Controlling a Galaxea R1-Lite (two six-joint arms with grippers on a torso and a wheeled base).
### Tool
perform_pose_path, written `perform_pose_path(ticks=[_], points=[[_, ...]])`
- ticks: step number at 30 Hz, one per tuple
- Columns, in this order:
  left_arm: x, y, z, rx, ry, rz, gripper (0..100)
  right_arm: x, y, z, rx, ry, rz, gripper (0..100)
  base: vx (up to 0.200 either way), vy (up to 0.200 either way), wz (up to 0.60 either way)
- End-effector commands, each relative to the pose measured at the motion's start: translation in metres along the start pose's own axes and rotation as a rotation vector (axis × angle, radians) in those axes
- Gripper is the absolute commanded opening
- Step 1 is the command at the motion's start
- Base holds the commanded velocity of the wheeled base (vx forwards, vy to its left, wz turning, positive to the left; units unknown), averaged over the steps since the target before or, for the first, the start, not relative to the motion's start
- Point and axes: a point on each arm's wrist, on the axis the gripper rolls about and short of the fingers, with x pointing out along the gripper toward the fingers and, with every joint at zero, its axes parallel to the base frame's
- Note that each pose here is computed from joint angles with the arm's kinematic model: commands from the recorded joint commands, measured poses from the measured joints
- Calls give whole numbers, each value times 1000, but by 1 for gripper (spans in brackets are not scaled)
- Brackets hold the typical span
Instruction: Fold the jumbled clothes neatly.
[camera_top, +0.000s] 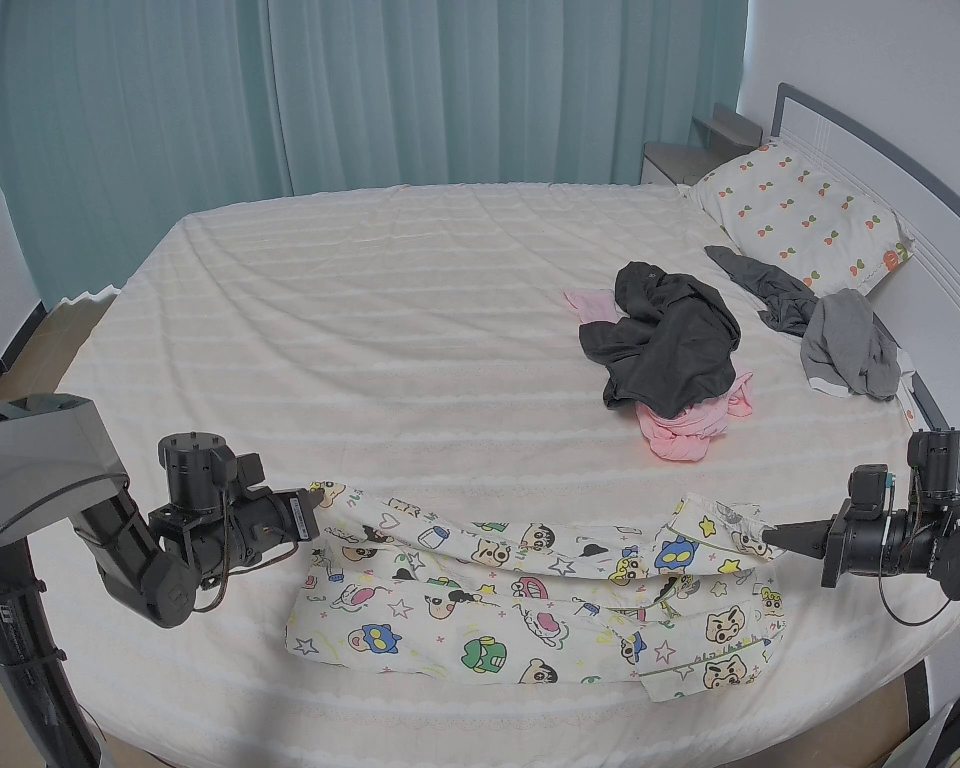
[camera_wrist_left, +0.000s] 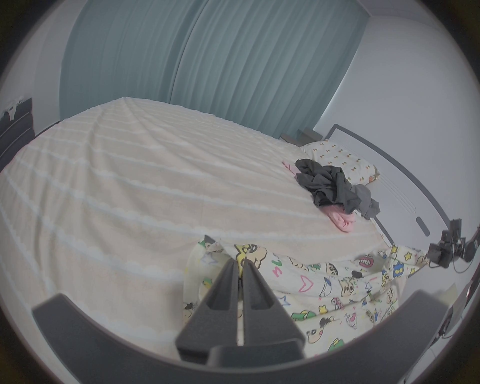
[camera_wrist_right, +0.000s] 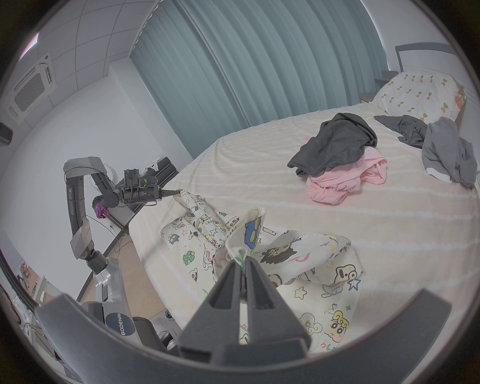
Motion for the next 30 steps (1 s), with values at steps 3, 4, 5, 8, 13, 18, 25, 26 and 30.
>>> perform_pose_path(ticks=[3,4,5,8,13,18,25,26,30], points=[[-7,11,-34,19,68,24,0,0,0,-8,21,22,0,0,0,0,0],[-6,13,-39,17,68,24,0,0,0,-10,26,28,1,0,0,0,0],[-6,14,-42,16,72,26,0,0,0,-10,29,30,1,0,0,0,0],[-8,17,-53,11,100,34,0,0,1,-13,35,36,2,0,0,0,0],[-13,18,-61,6,130,40,0,1,0,-15,45,46,1,0,0,0,0],[-16,20,-69,-1,162,51,0,2,-1,-19,57,61,2,0,0,0,0],[-19,19,-72,-7,176,53,0,9,-8,-13,47,51,1,0,0,0,0],[-19,19,-72,-8,176,54,0,9,-8,-12,46,51,0,0,0,0,0],[-19,18,-71,-35,173,54,0,21,-18,-8,50,59,-2,0,0,0,0]])
